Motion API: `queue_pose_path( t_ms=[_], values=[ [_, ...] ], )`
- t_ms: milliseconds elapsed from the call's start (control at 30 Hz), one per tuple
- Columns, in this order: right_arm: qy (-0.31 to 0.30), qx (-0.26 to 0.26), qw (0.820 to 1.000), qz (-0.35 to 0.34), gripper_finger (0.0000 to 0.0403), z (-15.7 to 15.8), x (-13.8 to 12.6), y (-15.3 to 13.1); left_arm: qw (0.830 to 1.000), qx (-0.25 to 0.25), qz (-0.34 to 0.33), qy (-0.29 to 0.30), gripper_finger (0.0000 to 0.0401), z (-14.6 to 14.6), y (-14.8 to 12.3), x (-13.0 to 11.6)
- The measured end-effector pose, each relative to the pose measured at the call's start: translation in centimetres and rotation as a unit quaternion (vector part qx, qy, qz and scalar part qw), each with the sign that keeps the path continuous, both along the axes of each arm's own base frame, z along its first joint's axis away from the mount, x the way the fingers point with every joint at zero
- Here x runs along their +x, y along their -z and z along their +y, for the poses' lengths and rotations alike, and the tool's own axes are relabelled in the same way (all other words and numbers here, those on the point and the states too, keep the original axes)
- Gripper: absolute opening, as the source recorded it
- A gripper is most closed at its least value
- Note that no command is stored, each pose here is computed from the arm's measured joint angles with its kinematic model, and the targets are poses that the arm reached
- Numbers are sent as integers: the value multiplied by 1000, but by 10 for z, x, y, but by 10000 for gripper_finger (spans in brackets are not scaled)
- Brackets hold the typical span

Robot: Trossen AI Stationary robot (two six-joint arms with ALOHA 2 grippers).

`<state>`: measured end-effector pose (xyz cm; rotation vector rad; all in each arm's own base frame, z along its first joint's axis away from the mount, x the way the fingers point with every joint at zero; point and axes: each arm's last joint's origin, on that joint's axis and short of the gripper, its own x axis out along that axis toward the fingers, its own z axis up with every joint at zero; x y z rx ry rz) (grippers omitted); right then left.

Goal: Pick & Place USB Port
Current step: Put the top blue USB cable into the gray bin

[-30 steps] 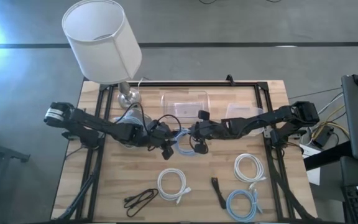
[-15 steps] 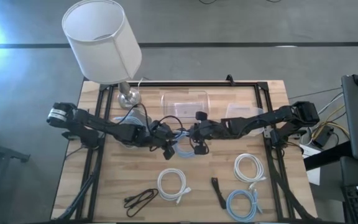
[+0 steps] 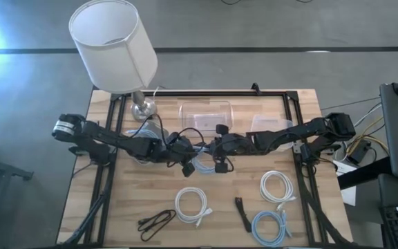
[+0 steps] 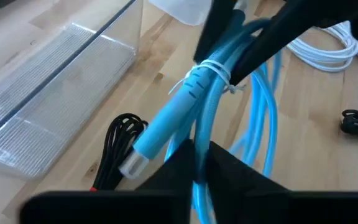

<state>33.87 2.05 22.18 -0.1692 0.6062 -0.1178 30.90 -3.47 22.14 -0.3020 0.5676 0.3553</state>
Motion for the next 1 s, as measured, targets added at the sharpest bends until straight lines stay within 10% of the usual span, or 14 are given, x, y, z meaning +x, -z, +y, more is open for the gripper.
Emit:
queue_pose_path(
  t_ms=[1000],
  values=[
    [45, 7, 994, 100, 194, 1, -8, -38, 987, 69, 116, -83, 17, 3, -52, -49]
  ],
)
